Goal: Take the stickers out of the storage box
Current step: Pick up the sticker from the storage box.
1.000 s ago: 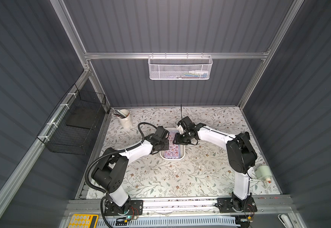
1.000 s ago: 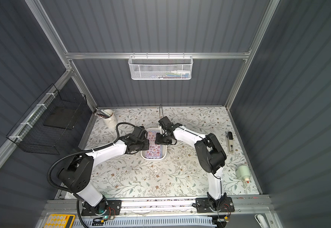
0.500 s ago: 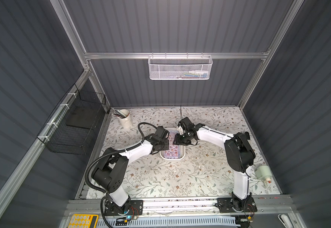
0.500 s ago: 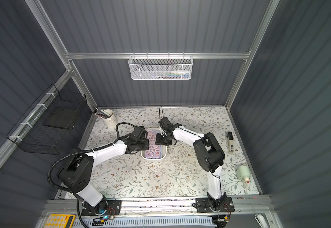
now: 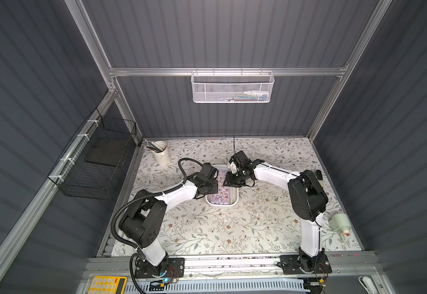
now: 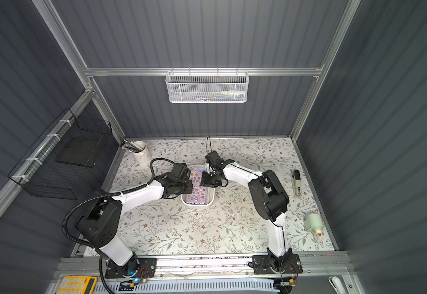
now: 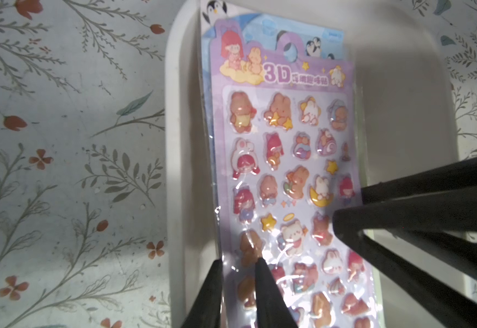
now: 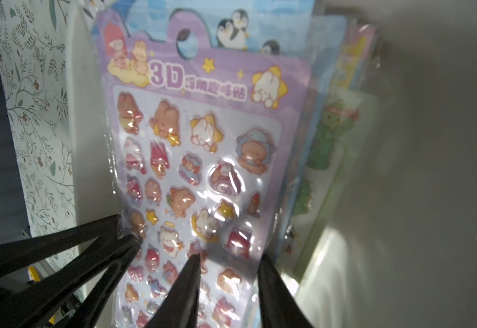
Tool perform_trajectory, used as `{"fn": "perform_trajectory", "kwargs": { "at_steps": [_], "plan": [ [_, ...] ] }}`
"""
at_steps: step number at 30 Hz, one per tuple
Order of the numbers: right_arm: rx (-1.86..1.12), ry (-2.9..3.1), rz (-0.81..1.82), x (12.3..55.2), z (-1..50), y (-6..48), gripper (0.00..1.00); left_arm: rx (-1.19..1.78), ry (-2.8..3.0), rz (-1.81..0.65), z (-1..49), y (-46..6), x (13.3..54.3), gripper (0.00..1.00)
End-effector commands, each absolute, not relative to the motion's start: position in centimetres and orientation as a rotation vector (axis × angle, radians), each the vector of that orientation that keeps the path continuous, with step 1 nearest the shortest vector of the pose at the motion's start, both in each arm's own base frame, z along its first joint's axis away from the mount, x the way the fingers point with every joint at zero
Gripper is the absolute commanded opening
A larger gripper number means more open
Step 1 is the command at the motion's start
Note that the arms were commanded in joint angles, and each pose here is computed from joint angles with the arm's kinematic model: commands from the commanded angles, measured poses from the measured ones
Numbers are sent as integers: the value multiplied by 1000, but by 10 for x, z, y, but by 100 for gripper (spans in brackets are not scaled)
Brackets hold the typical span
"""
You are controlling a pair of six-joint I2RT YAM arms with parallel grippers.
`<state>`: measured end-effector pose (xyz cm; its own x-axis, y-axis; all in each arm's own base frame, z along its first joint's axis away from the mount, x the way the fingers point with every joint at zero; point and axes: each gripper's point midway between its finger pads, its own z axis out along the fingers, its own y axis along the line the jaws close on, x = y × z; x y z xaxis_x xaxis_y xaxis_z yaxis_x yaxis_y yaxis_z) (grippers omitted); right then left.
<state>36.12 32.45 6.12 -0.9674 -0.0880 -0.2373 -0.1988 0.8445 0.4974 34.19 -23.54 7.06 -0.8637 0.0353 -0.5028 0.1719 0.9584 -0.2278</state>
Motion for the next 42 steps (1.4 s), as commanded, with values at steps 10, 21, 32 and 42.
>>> {"fn": "perform_trajectory", "kwargs": {
  "at_steps": [10,21,32,42],
  "plan": [
    [-253,2796,932,349,73,336,29,134,2626,-364,64,-235,342,22],
    [-271,2723,983,351,95,340,25,133,2625,-366,67,-236,343,22],
    [-270,2714,991,349,100,340,21,130,2621,-373,69,-238,344,23],
    [-261,2718,975,349,100,337,7,117,2597,-394,82,-237,343,28]
  ]
}}
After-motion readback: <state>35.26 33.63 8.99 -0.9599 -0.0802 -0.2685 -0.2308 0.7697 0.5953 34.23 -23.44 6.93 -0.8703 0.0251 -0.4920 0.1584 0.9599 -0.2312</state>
